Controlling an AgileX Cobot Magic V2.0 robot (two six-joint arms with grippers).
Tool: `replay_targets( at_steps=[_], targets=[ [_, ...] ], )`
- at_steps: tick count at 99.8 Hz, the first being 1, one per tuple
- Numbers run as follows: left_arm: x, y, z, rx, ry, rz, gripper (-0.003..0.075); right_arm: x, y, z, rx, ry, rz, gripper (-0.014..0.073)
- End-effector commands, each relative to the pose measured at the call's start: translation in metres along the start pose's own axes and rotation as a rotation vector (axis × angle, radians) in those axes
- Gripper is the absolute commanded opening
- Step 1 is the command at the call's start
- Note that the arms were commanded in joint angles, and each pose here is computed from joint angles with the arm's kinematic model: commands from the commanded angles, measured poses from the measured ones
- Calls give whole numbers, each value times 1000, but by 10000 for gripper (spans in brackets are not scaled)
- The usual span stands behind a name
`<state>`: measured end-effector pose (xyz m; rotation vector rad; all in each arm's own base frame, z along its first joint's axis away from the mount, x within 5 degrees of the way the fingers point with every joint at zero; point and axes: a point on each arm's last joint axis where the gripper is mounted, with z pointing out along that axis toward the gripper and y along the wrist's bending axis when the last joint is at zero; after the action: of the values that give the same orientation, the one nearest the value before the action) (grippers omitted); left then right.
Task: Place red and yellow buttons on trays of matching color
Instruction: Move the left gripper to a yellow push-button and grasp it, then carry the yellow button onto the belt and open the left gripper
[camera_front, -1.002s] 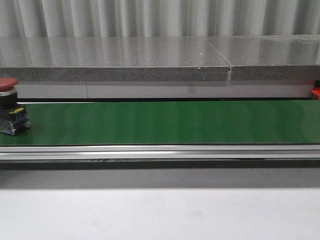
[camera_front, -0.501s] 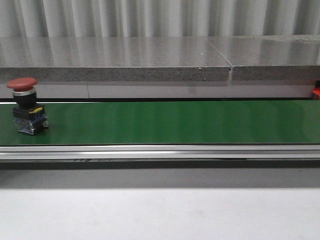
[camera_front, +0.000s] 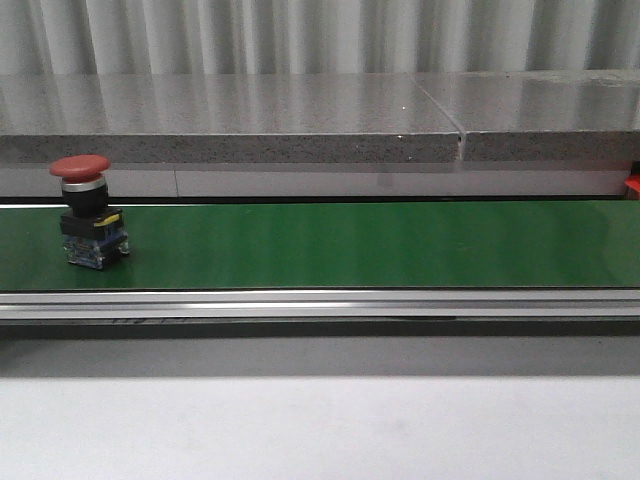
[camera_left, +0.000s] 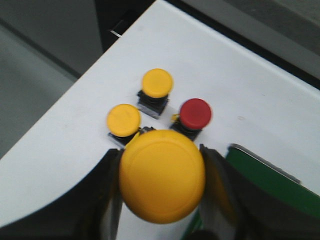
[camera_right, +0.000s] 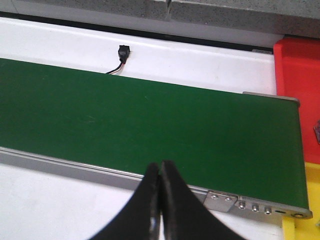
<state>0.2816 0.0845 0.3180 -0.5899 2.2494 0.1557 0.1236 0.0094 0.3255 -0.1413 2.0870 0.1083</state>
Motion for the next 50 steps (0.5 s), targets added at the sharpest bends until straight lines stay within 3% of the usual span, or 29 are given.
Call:
replay_targets(
  at_steps=[1,24,50],
  targets=[
    [-10,-19,-23,77,-94,42,-15,-13,-1,-6,21,-97,-10,-81],
    [7,-61,-28,193,-67,145,-15,-13,-1,-6,21,-97,-10,-81],
    [22,-68,-25,205,-16,175,-15,-13,-1,-6,21,-97,-10,-81]
  ],
)
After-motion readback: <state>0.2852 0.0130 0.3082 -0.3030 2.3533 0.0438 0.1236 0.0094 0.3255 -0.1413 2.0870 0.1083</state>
